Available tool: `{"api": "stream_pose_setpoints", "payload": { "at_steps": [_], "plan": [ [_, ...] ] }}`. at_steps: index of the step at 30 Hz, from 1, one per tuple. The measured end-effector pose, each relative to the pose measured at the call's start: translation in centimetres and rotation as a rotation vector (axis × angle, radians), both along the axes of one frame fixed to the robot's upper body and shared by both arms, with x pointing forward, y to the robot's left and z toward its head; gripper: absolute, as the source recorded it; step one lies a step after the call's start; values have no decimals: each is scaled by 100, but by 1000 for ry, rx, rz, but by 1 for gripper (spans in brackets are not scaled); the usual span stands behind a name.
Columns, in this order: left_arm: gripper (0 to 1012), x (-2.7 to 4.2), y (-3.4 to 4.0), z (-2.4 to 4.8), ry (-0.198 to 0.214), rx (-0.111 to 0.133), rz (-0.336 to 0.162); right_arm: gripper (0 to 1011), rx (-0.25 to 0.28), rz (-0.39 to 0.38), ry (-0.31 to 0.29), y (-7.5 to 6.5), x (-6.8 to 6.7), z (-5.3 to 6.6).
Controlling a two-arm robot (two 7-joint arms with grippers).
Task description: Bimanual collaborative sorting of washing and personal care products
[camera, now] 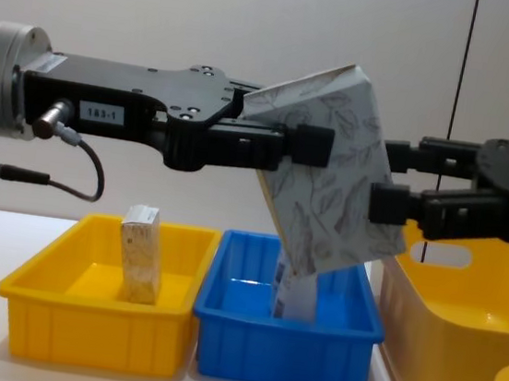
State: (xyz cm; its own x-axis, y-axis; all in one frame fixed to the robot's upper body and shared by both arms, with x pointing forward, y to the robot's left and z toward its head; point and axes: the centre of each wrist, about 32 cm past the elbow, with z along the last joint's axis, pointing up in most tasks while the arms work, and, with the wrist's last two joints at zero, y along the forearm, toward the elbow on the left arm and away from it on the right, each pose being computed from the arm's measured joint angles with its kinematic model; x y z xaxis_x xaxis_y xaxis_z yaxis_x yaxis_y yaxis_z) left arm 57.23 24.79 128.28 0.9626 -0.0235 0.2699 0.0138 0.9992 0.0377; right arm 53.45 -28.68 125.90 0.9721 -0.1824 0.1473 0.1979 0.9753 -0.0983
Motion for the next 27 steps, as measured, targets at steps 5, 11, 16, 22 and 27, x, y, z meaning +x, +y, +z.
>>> {"api": "stream_pose_setpoints", "payload": {
  "at_steps": [5, 11, 16, 22, 27],
  "plan": [
    [378, 0, 0, 0, 0, 0, 0, 1000, -9, -5, -4, 62, 8, -11],
    [378, 0, 0, 0, 0, 0, 0, 1000, -20, 0, -5, 109, 30, -20],
    [378, 0, 0, 0, 0, 0, 0, 1000, -30, 6, -4, 142, 51, -30],
    [378, 0, 0, 0, 0, 0, 0, 914, -37, 15, -11, 172, 74, -38],
    [378, 0, 0, 0, 0, 0, 0, 777, -40, 22, -24, 202, 89, -45]
  ]
}}
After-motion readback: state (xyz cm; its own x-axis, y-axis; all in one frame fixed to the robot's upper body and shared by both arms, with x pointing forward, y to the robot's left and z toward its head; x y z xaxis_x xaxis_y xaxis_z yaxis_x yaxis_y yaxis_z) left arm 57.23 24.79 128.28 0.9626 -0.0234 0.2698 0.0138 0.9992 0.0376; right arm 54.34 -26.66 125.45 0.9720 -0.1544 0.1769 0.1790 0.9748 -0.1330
